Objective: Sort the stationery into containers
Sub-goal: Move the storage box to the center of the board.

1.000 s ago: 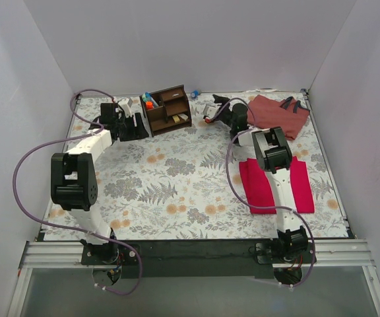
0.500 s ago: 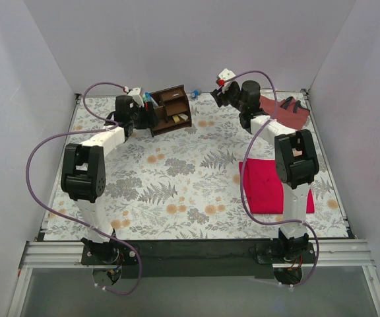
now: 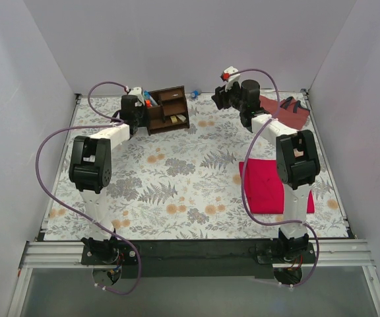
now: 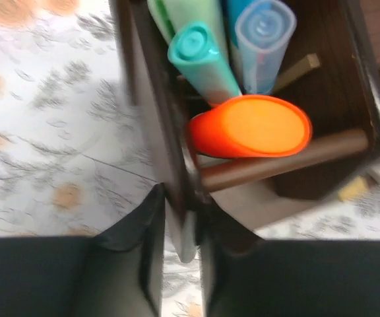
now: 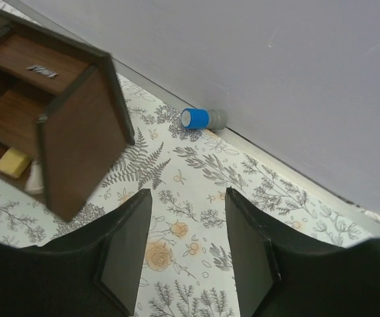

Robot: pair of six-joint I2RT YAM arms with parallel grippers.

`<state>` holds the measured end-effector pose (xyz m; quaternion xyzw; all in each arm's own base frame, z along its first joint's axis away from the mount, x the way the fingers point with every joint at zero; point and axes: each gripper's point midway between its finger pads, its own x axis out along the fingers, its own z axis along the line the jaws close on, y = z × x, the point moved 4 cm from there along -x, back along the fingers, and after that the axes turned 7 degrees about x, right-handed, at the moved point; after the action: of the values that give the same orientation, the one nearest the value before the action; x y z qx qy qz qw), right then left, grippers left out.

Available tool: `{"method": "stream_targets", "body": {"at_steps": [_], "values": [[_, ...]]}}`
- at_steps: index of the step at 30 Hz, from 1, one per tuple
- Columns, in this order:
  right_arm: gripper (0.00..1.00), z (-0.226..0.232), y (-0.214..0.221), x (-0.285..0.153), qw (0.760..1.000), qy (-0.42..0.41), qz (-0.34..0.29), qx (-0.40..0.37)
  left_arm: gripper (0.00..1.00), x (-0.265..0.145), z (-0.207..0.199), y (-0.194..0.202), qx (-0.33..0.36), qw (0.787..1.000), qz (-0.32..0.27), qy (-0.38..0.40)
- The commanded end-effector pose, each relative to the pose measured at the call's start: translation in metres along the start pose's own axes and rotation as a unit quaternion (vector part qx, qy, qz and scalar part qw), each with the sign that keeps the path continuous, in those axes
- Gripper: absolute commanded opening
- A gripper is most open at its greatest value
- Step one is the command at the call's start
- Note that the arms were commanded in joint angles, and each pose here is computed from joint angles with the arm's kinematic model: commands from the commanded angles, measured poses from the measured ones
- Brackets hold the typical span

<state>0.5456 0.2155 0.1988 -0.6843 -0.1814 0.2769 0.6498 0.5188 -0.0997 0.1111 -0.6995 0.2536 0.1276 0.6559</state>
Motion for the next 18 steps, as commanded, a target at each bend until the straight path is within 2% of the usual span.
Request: {"method": "stream_targets", "body": {"at_steps": [1, 2, 11, 18], "values": [[0.56, -0.017, -0.007, 0.009, 0.996, 0.031, -0.004, 0.086, 0.04, 0.013, 0.005, -0.025, 0.007, 0.999, -0.044, -0.017], [0.55, -0.017, -0.006, 0.01, 0.996, 0.031, -0.001, 0.087, 0.0, 0.015, 0.006, -0.026, 0.008, 0.999, -0.047, -0.017], [0.53, -0.027, 0.018, 0.022, 0.991, 0.039, 0.013, 0.126, 0.0, 0.049, 0.011, -0.062, -0.009, 0.996, -0.089, -0.018], [0.53, -0.035, 0.025, 0.025, 0.99, 0.048, 0.017, 0.135, 0.0, 0.06, 0.014, -0.074, -0.003, 0.994, -0.108, -0.035]]}}
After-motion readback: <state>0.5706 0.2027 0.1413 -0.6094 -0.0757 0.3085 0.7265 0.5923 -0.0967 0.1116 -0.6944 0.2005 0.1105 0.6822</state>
